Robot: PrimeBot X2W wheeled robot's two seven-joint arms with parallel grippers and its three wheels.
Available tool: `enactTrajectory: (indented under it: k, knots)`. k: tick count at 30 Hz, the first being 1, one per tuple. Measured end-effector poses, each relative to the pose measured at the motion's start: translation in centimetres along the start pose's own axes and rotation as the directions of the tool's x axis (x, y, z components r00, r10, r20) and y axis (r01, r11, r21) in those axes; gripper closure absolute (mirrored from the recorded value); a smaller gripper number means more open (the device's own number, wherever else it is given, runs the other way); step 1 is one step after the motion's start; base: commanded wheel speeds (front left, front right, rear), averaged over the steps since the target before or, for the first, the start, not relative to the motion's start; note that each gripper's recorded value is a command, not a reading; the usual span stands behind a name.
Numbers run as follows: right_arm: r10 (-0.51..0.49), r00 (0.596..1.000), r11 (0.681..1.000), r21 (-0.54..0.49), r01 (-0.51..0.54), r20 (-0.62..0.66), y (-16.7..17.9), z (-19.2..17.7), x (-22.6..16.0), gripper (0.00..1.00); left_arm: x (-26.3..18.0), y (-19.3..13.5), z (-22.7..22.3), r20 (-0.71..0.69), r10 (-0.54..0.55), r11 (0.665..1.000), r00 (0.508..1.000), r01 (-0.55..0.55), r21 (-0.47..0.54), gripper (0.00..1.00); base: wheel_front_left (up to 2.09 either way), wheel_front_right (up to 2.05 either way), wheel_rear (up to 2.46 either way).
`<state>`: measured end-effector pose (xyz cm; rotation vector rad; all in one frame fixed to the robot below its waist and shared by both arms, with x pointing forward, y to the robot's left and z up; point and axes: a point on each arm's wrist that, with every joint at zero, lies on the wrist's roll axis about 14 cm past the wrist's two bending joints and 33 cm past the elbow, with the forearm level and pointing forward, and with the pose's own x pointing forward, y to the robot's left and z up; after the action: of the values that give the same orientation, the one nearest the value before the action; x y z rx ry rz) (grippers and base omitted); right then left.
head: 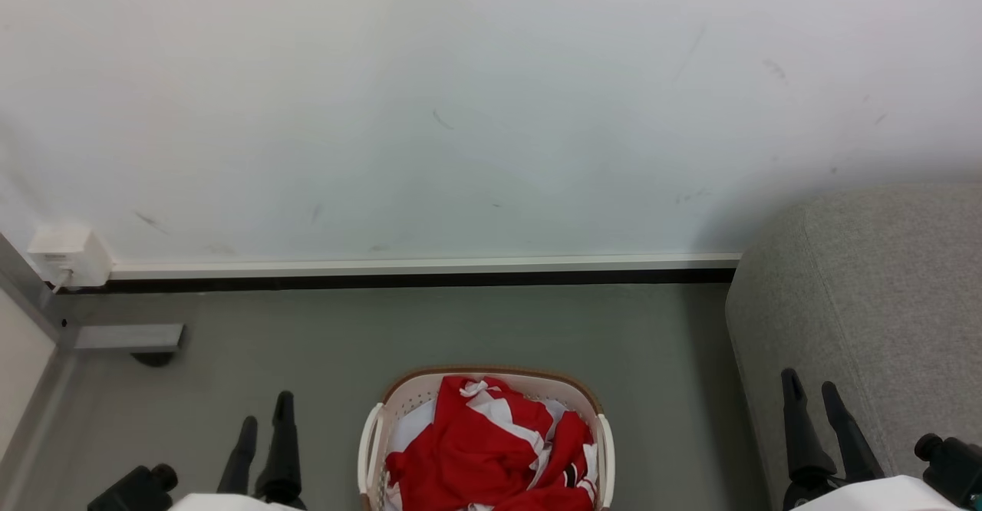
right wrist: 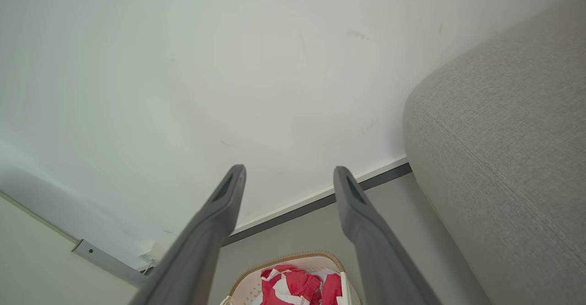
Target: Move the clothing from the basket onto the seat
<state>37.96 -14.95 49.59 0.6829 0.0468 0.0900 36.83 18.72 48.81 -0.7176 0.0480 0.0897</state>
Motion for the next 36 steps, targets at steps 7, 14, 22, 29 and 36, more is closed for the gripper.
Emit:
enactTrajectory:
  k: [7, 14, 22, 29, 36]
  knots:
    - [0.01, 1.0, 0.996, -0.083, -0.01, -0.003, 0.1, -0.2, -0.1, 0.0, 0.0, -0.7, 0.5, 0.022, -0.027, 0.988, 0.999, 0.023, 0.156, 0.0, 0.0, 0.0, 0.0]
    - [0.018, 1.0, 0.986, -0.164, -0.019, -0.008, 0.2, -0.5, -0.1, 0.0, -0.3, -1.3, 0.6, 0.04, -0.049, 0.967, 0.998, 0.037, 0.25, 0.0, 0.0, 0.0, 0.0]
    - [0.038, 0.999, 0.969, -0.243, -0.04, -0.012, 0.6, -0.8, 0.0, 0.0, -0.5, -2.0, 0.8, 0.053, -0.079, 0.939, 0.995, 0.056, 0.339, 0.0, 0.0, 0.0, 0.0]
    - [0.059, 0.998, 0.95, -0.307, -0.058, -0.004, 1.0, -0.6, 0.1, 0.0, -0.7, -2.6, 1.0, 0.067, -0.105, 0.91, 0.992, 0.069, 0.408, 0.0, 0.0, 0.0, 0.0]
    - [0.072, 0.997, 0.931, -0.359, -0.071, -0.009, 1.2, -0.8, 0.1, 0.0, -1.0, -2.5, 1.1, 0.077, -0.111, 0.882, 0.991, 0.063, 0.467, 0.0, 0.0, 0.0, 0.0]
